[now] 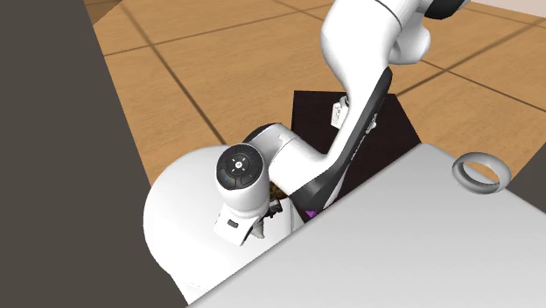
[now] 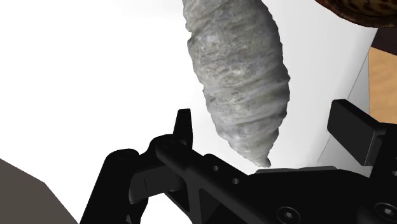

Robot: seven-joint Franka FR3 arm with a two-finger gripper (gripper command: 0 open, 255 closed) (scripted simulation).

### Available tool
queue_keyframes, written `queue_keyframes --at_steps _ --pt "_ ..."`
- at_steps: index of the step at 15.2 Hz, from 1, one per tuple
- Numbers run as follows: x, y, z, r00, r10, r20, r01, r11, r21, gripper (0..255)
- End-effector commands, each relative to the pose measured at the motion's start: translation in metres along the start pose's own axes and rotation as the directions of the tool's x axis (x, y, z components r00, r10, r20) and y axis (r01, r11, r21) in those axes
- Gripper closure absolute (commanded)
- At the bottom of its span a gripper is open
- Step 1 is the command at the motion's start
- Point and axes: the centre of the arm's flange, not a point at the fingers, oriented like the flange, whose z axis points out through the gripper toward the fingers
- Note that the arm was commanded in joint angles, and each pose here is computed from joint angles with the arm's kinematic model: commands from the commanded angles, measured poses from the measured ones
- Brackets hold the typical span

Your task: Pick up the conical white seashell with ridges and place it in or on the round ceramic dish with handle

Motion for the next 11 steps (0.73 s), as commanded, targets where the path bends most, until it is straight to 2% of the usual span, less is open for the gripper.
queue_keyframes --at_steps 1,9,10,11 --pt "0.0011 -0.0001 0.0141 1.000 0.000 0.000 0.000 1.000 0.000 0" --pt "0.0011 -0.0001 0.0141 1.000 0.000 0.000 0.000 1.000 0.000 0" --pt "0.0011 -0.0001 0.0141 1.000 0.000 0.000 0.000 1.000 0.000 255" --pt "0.0011 -0.0001 0.0141 1.000 0.000 0.000 0.000 1.000 0.000 255"
